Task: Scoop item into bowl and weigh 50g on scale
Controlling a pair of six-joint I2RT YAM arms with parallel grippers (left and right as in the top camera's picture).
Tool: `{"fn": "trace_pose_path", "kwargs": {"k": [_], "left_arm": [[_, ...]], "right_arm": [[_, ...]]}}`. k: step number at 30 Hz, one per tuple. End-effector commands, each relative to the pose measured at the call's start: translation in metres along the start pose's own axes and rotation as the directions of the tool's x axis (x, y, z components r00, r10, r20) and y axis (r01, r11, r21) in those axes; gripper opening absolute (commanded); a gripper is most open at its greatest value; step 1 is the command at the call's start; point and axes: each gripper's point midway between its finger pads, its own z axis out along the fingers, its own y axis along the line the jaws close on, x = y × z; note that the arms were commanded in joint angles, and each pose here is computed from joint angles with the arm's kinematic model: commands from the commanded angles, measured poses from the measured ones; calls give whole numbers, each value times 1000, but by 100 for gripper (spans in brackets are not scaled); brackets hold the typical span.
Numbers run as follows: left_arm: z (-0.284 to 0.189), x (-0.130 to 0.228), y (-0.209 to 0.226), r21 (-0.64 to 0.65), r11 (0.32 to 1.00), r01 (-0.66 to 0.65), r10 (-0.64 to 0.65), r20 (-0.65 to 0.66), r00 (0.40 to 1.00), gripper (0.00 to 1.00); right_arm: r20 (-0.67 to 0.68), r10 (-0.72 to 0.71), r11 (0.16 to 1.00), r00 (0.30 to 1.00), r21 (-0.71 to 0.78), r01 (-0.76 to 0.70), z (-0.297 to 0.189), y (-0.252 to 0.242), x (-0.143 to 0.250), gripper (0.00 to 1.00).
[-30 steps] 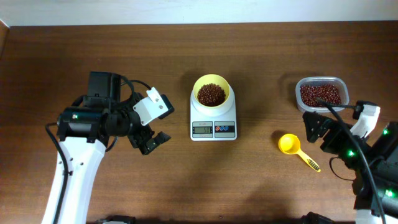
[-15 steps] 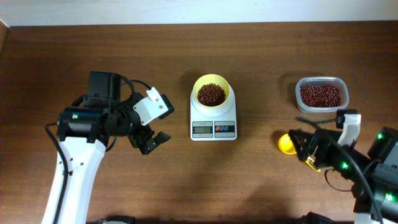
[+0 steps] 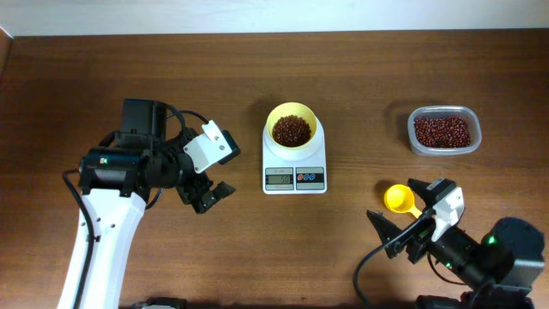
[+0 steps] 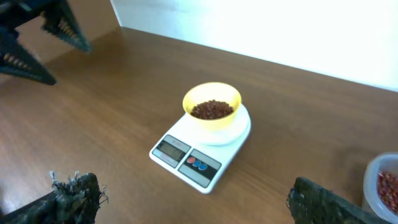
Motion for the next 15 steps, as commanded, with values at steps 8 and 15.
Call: {"fn": "trace_pose_path", "kwargs": {"k": [8,15], "left_arm": [[-1,-4,0,5,1000,-20,20,17,1000,99],[-1,-4,0,5,1000,-20,20,17,1000,99]], "right_arm": [[97,-1,1000,995,14,0,26,-17,26,99],[87,9,1000,996,-11,-8,32,-15,39,99]]}}
